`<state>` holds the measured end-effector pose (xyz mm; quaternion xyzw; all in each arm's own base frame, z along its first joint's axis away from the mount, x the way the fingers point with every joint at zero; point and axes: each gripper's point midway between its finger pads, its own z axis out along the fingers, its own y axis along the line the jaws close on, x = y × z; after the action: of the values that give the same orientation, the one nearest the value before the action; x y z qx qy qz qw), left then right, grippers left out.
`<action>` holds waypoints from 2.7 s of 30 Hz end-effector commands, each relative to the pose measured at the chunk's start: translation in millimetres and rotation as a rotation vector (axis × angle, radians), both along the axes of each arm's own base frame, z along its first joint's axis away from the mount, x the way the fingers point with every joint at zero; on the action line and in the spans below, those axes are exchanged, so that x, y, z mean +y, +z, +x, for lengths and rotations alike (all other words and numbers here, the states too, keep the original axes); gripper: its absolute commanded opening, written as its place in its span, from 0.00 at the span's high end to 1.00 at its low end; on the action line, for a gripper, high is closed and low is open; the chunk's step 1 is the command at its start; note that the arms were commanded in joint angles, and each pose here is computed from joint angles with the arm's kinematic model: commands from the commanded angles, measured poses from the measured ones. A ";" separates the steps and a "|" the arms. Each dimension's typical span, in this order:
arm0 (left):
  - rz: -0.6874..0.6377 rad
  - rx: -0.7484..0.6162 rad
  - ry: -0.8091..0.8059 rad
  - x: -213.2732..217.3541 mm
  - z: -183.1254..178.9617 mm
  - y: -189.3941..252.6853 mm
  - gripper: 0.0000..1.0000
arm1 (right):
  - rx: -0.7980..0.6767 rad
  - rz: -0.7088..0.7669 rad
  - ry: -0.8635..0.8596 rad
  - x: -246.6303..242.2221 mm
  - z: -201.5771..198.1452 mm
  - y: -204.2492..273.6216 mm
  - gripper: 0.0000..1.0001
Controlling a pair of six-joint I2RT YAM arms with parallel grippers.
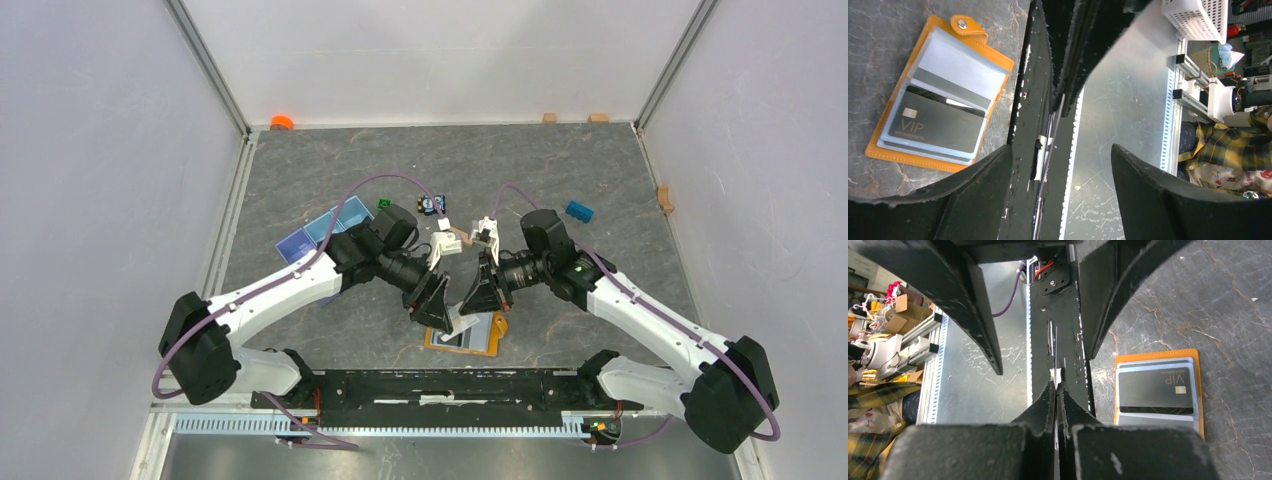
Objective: Put the credit cards into the card holder
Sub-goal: Insert the credit card into the card holder.
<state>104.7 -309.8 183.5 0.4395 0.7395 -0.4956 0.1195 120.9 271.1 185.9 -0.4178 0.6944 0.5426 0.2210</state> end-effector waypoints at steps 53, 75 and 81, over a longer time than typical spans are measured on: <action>0.241 0.288 0.711 -16.2 42.8 -157.9 0.98 | 0.415 -0.325 -0.793 -59.7 12.5 -161.7 0.59; 0.186 0.304 0.717 -18.9 38.9 -146.2 0.98 | 0.358 -0.530 -0.923 -98.3 9.1 -195.0 0.91; 0.129 0.354 0.681 -24.4 31.3 -137.5 0.98 | 0.379 -0.574 -0.932 -105.8 1.5 -206.2 0.97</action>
<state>139.3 -329.7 34.7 0.0868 0.8966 -0.4177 0.1185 136.0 202.0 15.0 -0.0132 0.9170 0.3388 0.2103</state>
